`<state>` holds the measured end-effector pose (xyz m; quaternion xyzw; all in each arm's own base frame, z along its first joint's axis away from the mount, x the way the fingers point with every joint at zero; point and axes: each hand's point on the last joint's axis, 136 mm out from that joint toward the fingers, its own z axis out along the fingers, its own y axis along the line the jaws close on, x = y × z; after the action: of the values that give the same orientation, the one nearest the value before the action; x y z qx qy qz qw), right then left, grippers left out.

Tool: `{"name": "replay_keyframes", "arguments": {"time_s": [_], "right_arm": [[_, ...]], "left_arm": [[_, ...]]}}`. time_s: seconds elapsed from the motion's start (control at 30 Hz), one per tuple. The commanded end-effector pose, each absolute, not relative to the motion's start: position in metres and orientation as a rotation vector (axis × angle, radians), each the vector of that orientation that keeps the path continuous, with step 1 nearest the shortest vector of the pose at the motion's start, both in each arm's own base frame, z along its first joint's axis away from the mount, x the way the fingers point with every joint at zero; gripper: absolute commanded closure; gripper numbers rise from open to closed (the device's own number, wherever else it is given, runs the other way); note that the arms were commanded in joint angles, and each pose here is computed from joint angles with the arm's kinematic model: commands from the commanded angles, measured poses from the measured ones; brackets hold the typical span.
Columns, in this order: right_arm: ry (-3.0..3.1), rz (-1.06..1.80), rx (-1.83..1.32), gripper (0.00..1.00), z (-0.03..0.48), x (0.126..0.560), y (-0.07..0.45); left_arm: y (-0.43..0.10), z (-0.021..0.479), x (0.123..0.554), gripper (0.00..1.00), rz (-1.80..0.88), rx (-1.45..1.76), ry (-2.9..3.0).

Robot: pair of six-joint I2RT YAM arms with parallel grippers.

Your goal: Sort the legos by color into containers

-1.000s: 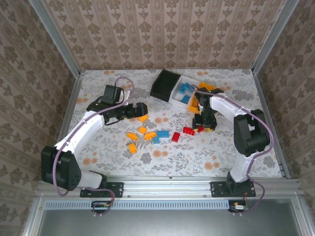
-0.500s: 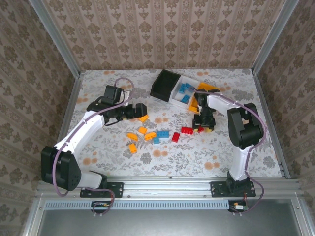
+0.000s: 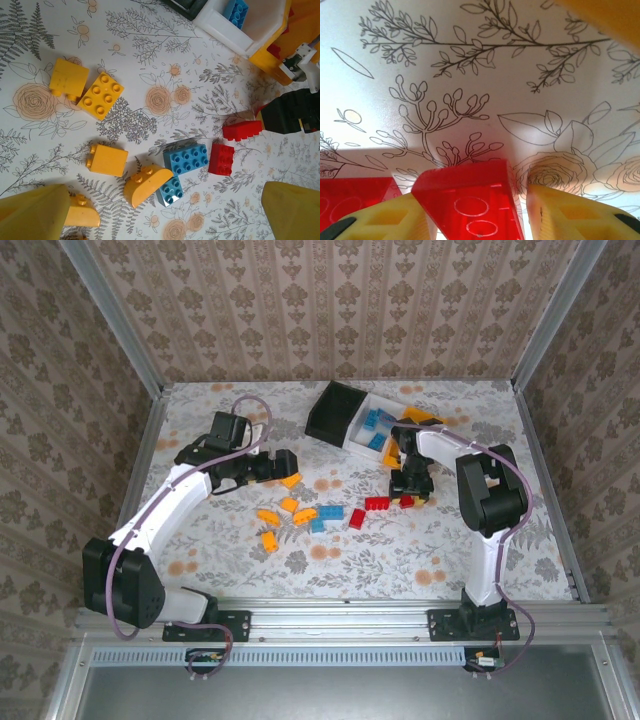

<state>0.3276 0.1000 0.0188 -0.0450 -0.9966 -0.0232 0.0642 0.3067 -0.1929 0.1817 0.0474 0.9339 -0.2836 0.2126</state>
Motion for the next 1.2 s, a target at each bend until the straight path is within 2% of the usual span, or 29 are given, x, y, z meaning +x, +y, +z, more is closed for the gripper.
{"name": "replay_keyframes", "arguments": {"time_s": [0.0, 0.2, 0.47, 0.7, 0.93, 1.17], "right_arm": [[-3.009, -0.075, -0.151, 0.56, 0.019, 0.33, 0.1], [-3.019, -0.072, -0.165, 0.64, 0.025, 0.325, 0.097], [-3.052, -0.104, -0.211, 0.65, 0.054, 0.311, 0.095], [-3.137, -0.171, -0.282, 0.65, 0.104, 0.312, 0.094], [-3.237, -0.36, -0.461, 0.65, 0.163, 0.359, 0.097], [-3.134, -0.777, -0.904, 0.65, 0.17, 0.43, 0.103]], "left_arm": [[-0.19, 0.202, 0.307, 0.0, -0.787, 0.156, 2.544], [-0.193, 0.2, 0.309, 0.0, -0.802, 0.15, 2.545], [-0.199, 0.195, 0.315, 0.0, -0.833, 0.155, 2.542], [-0.208, 0.195, 0.326, 0.0, -0.867, 0.172, 2.538], [-0.203, 0.191, 0.322, 0.0, -0.848, 0.17, 2.548], [-0.185, 0.192, 0.314, 0.0, -0.825, 0.122, 2.55]]}}
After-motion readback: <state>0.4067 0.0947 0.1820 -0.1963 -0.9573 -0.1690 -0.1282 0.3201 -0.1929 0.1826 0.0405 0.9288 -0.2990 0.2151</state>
